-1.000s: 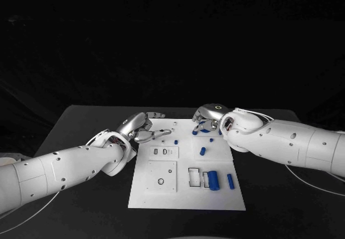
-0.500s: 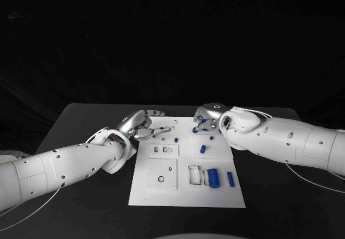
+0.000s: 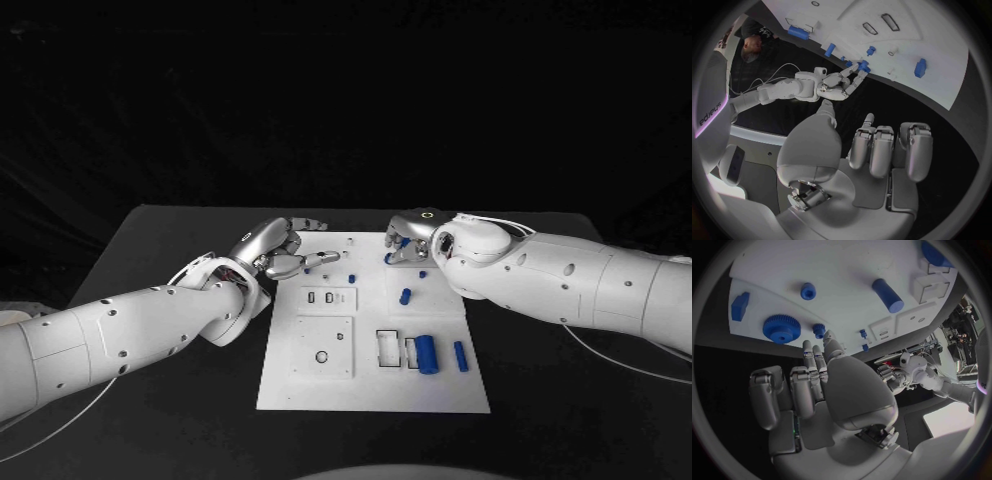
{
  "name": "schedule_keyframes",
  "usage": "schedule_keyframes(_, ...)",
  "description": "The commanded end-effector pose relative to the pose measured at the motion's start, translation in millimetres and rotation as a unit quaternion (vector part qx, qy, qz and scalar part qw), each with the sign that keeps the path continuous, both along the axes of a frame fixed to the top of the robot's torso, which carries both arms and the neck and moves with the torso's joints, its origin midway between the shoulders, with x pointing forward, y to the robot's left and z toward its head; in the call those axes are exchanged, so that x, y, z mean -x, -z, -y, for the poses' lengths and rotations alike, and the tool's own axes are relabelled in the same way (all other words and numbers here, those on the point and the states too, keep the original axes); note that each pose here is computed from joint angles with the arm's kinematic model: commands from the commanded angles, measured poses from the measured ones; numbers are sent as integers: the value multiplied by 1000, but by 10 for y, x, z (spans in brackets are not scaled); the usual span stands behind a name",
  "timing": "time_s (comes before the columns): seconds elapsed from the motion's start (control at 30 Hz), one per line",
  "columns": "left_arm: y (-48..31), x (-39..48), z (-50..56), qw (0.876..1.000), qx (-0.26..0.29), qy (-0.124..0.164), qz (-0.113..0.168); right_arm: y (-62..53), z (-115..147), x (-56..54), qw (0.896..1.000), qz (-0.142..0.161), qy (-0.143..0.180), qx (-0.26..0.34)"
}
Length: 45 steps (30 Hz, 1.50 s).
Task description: Assemble the parts on the task board
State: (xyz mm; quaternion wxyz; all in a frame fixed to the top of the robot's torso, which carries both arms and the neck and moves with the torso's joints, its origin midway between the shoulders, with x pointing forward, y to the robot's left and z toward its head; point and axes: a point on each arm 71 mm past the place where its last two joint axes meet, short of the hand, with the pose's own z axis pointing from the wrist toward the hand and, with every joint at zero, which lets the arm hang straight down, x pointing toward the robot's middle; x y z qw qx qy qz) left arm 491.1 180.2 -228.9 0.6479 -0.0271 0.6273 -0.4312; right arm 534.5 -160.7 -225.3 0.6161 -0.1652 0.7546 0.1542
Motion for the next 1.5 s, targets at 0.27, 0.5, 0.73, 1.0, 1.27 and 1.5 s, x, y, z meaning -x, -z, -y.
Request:
schedule_keyframes(0.27,-47,25,0,1000,6,8,22,79,-28,-25,999,-23,11,32)
schedule_keyframes(0.5,-57,36,4,1000,9,10,27,131,-50,-43,999,-25,13,32)
schedule_keyframes(0.73,-69,50,23,999,13,9,32,167,-62,-48,999,-30,13,32)
schedule_keyframes(1.0,-74,56,23,999,15,9,34,181,-45,-47,999,-28,13,30)
schedule_keyframes(1.27,-74,49,20,999,14,5,35,169,-41,-40,1000,-14,6,20)
schedule_keyframes(1.5,-73,41,8,999,14,2,35,146,-18,-24,1000,5,-1,-6)
